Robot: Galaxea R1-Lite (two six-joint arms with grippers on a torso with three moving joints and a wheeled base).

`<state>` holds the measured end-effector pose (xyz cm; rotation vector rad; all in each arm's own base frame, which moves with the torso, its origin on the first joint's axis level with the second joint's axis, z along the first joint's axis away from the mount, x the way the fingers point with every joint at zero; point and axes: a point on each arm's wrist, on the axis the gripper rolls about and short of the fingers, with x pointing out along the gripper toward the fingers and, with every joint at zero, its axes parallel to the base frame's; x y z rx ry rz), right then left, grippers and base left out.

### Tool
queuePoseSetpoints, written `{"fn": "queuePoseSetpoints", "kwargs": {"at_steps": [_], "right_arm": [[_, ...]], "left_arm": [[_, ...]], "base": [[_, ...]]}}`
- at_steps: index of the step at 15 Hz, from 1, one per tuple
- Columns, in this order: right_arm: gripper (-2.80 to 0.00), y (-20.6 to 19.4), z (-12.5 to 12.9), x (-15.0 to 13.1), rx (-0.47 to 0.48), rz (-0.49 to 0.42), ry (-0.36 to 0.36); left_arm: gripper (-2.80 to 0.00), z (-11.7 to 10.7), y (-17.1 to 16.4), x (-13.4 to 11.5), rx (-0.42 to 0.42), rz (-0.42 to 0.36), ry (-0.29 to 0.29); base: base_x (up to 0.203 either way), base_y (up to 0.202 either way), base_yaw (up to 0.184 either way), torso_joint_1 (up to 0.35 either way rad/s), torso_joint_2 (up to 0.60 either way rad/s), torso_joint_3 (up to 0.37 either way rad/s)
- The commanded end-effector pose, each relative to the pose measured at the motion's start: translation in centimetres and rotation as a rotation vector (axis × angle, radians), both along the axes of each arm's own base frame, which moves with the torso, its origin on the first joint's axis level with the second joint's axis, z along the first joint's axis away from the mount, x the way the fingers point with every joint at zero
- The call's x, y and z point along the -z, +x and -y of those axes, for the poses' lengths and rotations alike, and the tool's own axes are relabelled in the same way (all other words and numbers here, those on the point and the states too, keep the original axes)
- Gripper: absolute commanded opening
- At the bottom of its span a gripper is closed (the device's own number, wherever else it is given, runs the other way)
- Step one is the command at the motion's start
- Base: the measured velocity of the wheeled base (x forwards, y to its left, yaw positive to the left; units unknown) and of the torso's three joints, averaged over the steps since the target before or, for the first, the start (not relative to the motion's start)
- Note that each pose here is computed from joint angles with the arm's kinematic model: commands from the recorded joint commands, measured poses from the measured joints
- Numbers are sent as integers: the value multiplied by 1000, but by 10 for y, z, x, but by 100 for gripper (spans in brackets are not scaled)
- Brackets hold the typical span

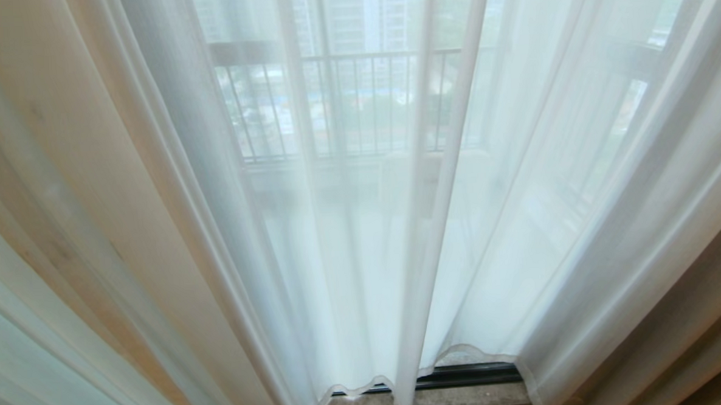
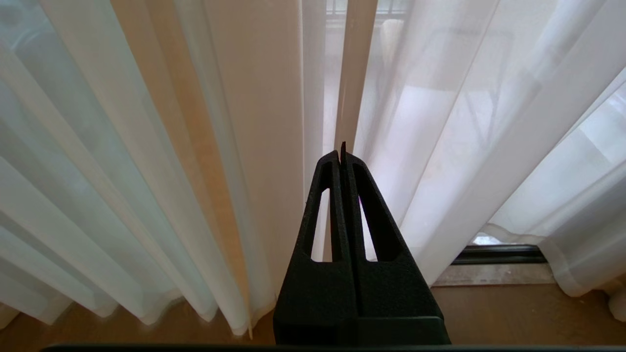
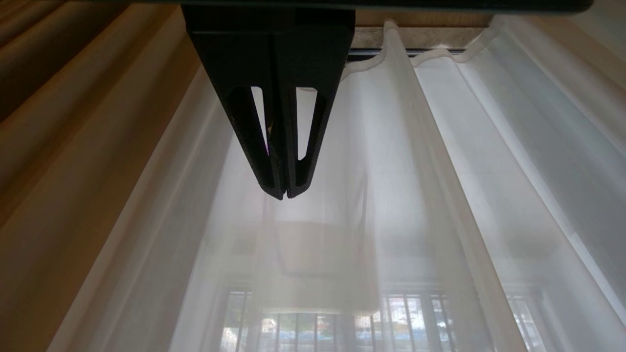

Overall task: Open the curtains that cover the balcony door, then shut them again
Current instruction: Pull the inner curtains open on both sides

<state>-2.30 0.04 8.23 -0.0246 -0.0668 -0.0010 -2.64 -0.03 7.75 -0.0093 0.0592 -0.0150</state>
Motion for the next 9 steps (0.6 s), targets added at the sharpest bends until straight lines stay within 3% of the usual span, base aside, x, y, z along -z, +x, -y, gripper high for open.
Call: {"fn": "queuePoseSetpoints", "kwargs": {"at_steps": [1,9], "right_arm": [[-280,0,0,0,0,1,-1],[-280,0,0,0,0,1,-1]], "left_arm": [[-280,0,0,0,0,0,0],[-280,0,0,0,0,1,0]], "base": [[0,0,0,0,0,0],[0,0,0,0,0,0]]}}
